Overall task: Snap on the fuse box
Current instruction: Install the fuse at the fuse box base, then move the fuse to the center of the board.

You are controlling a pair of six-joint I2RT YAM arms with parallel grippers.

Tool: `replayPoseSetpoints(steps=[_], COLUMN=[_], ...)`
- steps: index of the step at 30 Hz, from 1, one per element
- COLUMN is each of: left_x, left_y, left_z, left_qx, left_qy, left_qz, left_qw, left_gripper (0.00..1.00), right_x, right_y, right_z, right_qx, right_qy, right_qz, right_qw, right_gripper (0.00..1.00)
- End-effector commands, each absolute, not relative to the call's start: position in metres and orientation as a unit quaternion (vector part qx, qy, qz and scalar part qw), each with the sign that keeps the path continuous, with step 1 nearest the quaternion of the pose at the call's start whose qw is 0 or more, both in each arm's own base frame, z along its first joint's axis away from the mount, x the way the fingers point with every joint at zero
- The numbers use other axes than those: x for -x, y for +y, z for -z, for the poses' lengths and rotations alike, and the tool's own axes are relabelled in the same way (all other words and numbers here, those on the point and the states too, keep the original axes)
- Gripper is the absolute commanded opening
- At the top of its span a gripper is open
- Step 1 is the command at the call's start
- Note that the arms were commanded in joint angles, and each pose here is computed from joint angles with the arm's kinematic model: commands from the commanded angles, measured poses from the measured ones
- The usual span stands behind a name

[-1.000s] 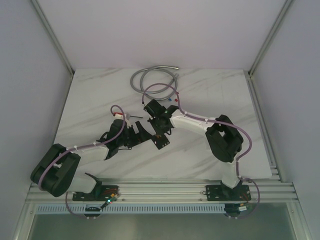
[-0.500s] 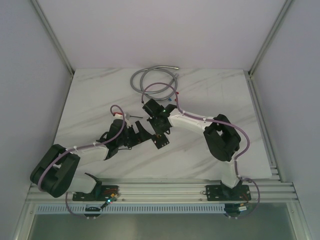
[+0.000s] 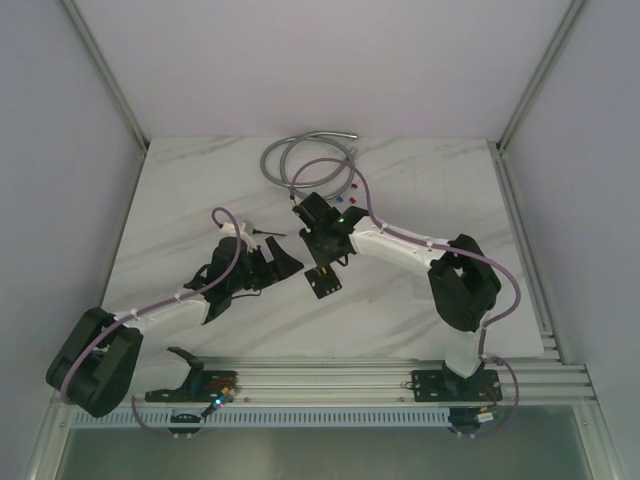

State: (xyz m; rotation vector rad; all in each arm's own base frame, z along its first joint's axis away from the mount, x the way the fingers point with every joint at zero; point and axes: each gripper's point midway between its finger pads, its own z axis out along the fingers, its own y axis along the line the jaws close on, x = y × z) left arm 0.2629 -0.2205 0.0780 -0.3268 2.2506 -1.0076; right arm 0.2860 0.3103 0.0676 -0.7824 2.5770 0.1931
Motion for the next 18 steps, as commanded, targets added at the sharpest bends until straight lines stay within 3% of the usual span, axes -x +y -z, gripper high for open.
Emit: replayPoseSetpoints(steps=[1, 6, 18], left_x=[-0.265, -0.269, -0.276], left_y=[-0.213, -0.207, -0.187], left_z=[-0.078, -0.077, -0.061], left_qx=[0.128, 0.13, 0.153], left_qy=[0.86, 0.862, 0.872], left_qz=[0.366, 0.351, 0.326], left_qw=[0.332, 0.342, 0.332], left_gripper=[1.0, 1.0, 1.0], right_x=[-0.303, -0.338, -0.423], right_y=[0.314, 0.306, 0.334], right_z=[-0.11, -0.109, -0.081], right_qx=[0.276, 0.26, 0.303], right_qy=[0.917, 0.911, 0.863], right_qz=[-0.093, -0.093, -0.129], right_qw=[0.273, 0.306, 0.384], right_gripper=[0.36, 0.45, 0.52])
